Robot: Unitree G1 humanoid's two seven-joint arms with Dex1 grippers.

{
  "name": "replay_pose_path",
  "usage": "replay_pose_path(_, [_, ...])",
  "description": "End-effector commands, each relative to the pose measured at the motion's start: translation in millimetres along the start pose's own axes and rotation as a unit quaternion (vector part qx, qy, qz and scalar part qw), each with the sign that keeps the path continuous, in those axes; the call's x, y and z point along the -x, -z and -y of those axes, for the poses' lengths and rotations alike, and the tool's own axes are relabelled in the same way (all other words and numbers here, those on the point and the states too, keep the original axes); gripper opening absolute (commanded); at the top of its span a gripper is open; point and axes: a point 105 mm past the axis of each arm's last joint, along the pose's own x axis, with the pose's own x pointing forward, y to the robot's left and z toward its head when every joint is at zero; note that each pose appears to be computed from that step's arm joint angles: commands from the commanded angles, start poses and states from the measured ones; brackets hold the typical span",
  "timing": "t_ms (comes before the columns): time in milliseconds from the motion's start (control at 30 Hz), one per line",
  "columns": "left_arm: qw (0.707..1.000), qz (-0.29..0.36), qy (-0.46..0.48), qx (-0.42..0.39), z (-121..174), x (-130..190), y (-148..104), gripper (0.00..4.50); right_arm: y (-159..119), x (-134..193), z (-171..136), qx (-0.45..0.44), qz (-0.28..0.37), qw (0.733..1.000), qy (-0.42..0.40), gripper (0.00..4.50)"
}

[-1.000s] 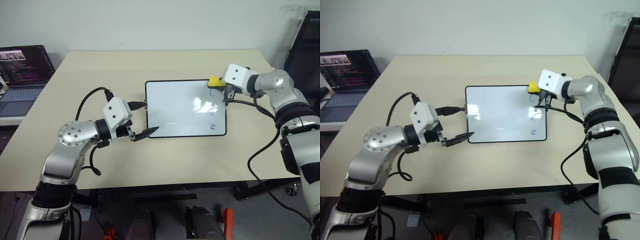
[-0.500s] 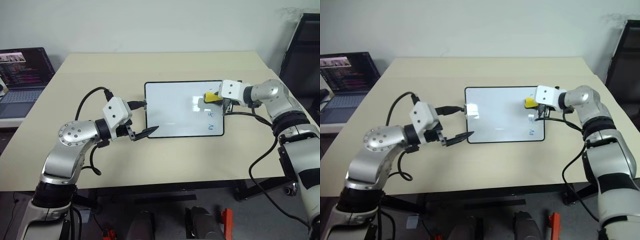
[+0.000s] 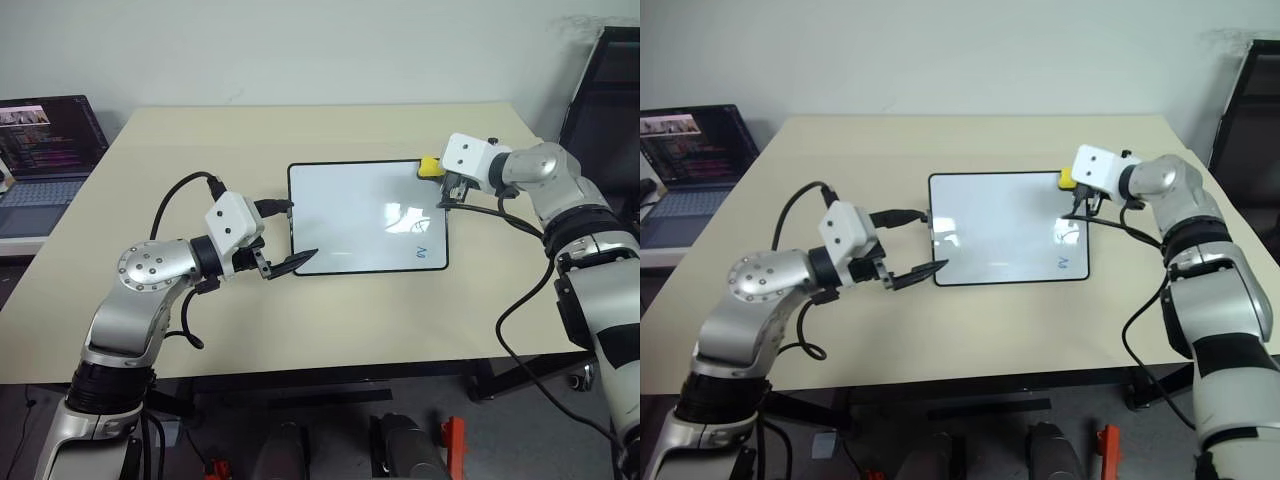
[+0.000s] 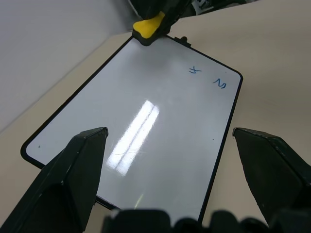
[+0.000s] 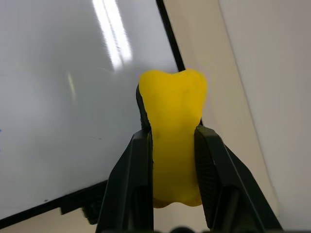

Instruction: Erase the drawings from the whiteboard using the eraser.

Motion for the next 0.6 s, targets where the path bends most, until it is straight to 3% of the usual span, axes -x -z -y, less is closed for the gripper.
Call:
replay_pose_path(33, [1.0, 0.016, -0.009, -0.022, -5, 0, -12, 4.5, 1, 5, 10, 0.003, -0.009, 1.0, 0.013, 0.83])
replay_pose_path(600, [0.999, 0.001, -0.031, -0.022, -11, 5, -5, 4.5, 3, -6, -56, 0.0, 0.028, 0.991, -0.133, 0.83])
